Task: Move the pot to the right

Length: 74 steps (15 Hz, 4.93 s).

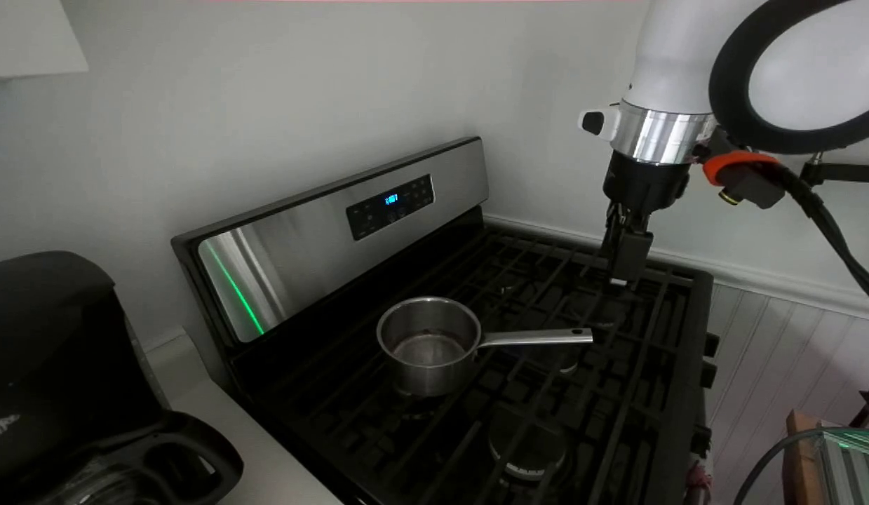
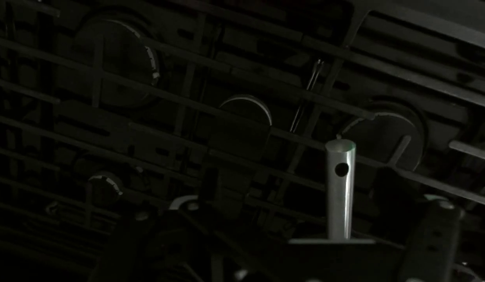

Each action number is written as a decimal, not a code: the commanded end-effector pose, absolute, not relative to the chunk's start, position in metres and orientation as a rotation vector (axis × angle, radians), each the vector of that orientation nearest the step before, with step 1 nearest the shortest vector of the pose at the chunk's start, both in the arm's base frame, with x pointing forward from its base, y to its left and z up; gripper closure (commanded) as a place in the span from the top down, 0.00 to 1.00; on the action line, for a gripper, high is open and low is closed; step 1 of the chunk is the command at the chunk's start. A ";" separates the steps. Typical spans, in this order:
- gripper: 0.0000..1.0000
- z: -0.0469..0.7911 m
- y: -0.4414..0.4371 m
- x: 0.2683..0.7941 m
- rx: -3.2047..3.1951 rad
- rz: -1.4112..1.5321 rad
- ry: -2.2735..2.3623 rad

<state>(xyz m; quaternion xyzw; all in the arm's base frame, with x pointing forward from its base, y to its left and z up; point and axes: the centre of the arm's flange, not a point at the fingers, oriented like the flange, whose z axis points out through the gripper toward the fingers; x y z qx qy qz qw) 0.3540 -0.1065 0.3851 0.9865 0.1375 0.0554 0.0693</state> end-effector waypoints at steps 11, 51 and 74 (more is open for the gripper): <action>1.00 0.331 -0.070 0.414 2.963 -0.001 0.733; 0.07 0.296 -0.072 0.426 2.804 -0.226 1.141; 0.07 0.302 -0.071 0.367 2.463 -0.470 1.445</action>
